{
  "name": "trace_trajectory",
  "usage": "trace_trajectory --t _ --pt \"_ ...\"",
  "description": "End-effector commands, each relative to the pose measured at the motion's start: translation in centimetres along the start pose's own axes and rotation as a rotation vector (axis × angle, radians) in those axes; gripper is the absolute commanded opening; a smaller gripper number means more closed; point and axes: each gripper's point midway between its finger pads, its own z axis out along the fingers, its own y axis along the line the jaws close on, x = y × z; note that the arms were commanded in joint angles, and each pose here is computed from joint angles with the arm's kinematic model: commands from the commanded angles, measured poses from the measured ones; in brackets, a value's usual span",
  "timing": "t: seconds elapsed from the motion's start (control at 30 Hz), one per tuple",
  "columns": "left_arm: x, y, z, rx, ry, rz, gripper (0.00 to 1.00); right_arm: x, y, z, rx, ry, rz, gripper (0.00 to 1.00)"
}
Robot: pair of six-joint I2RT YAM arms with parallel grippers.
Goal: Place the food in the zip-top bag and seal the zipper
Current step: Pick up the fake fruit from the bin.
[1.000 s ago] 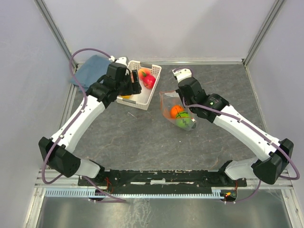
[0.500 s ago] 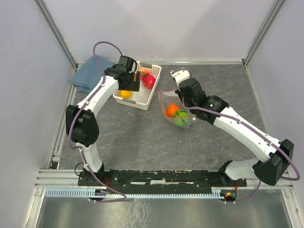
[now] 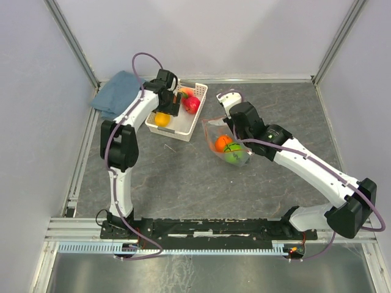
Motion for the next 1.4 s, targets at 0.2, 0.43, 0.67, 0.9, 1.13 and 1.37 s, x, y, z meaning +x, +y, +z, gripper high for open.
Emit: trace_trajectory --t 0.2,0.43,0.67,0.9,1.13,1.37 --pt "-0.3 -0.1 3.9 0.072 0.024 0.068 0.91 -1.2 -0.4 -0.1 0.0 -0.057 0.013 0.02" --pt "0.3 -0.5 5.0 0.099 0.045 0.056 0.89 -1.1 -0.3 0.0 -0.004 -0.055 0.013 0.02" --pt "0.3 -1.2 5.5 0.131 0.036 0.036 0.82 -1.1 -0.2 0.1 -0.01 -0.054 0.017 0.02" --pt "-0.6 -1.3 3.6 0.149 -0.002 0.004 0.56 -1.0 -0.1 0.2 -0.01 -0.05 0.016 0.02" --pt "-2.2 -1.5 -0.2 0.18 -0.106 -0.075 0.48 -1.0 -0.2 0.2 -0.005 -0.046 0.019 0.01" --pt "-3.1 -2.0 -4.3 0.238 -0.204 -0.148 0.44 -0.9 -0.1 0.4 -0.006 -0.042 0.021 0.01"
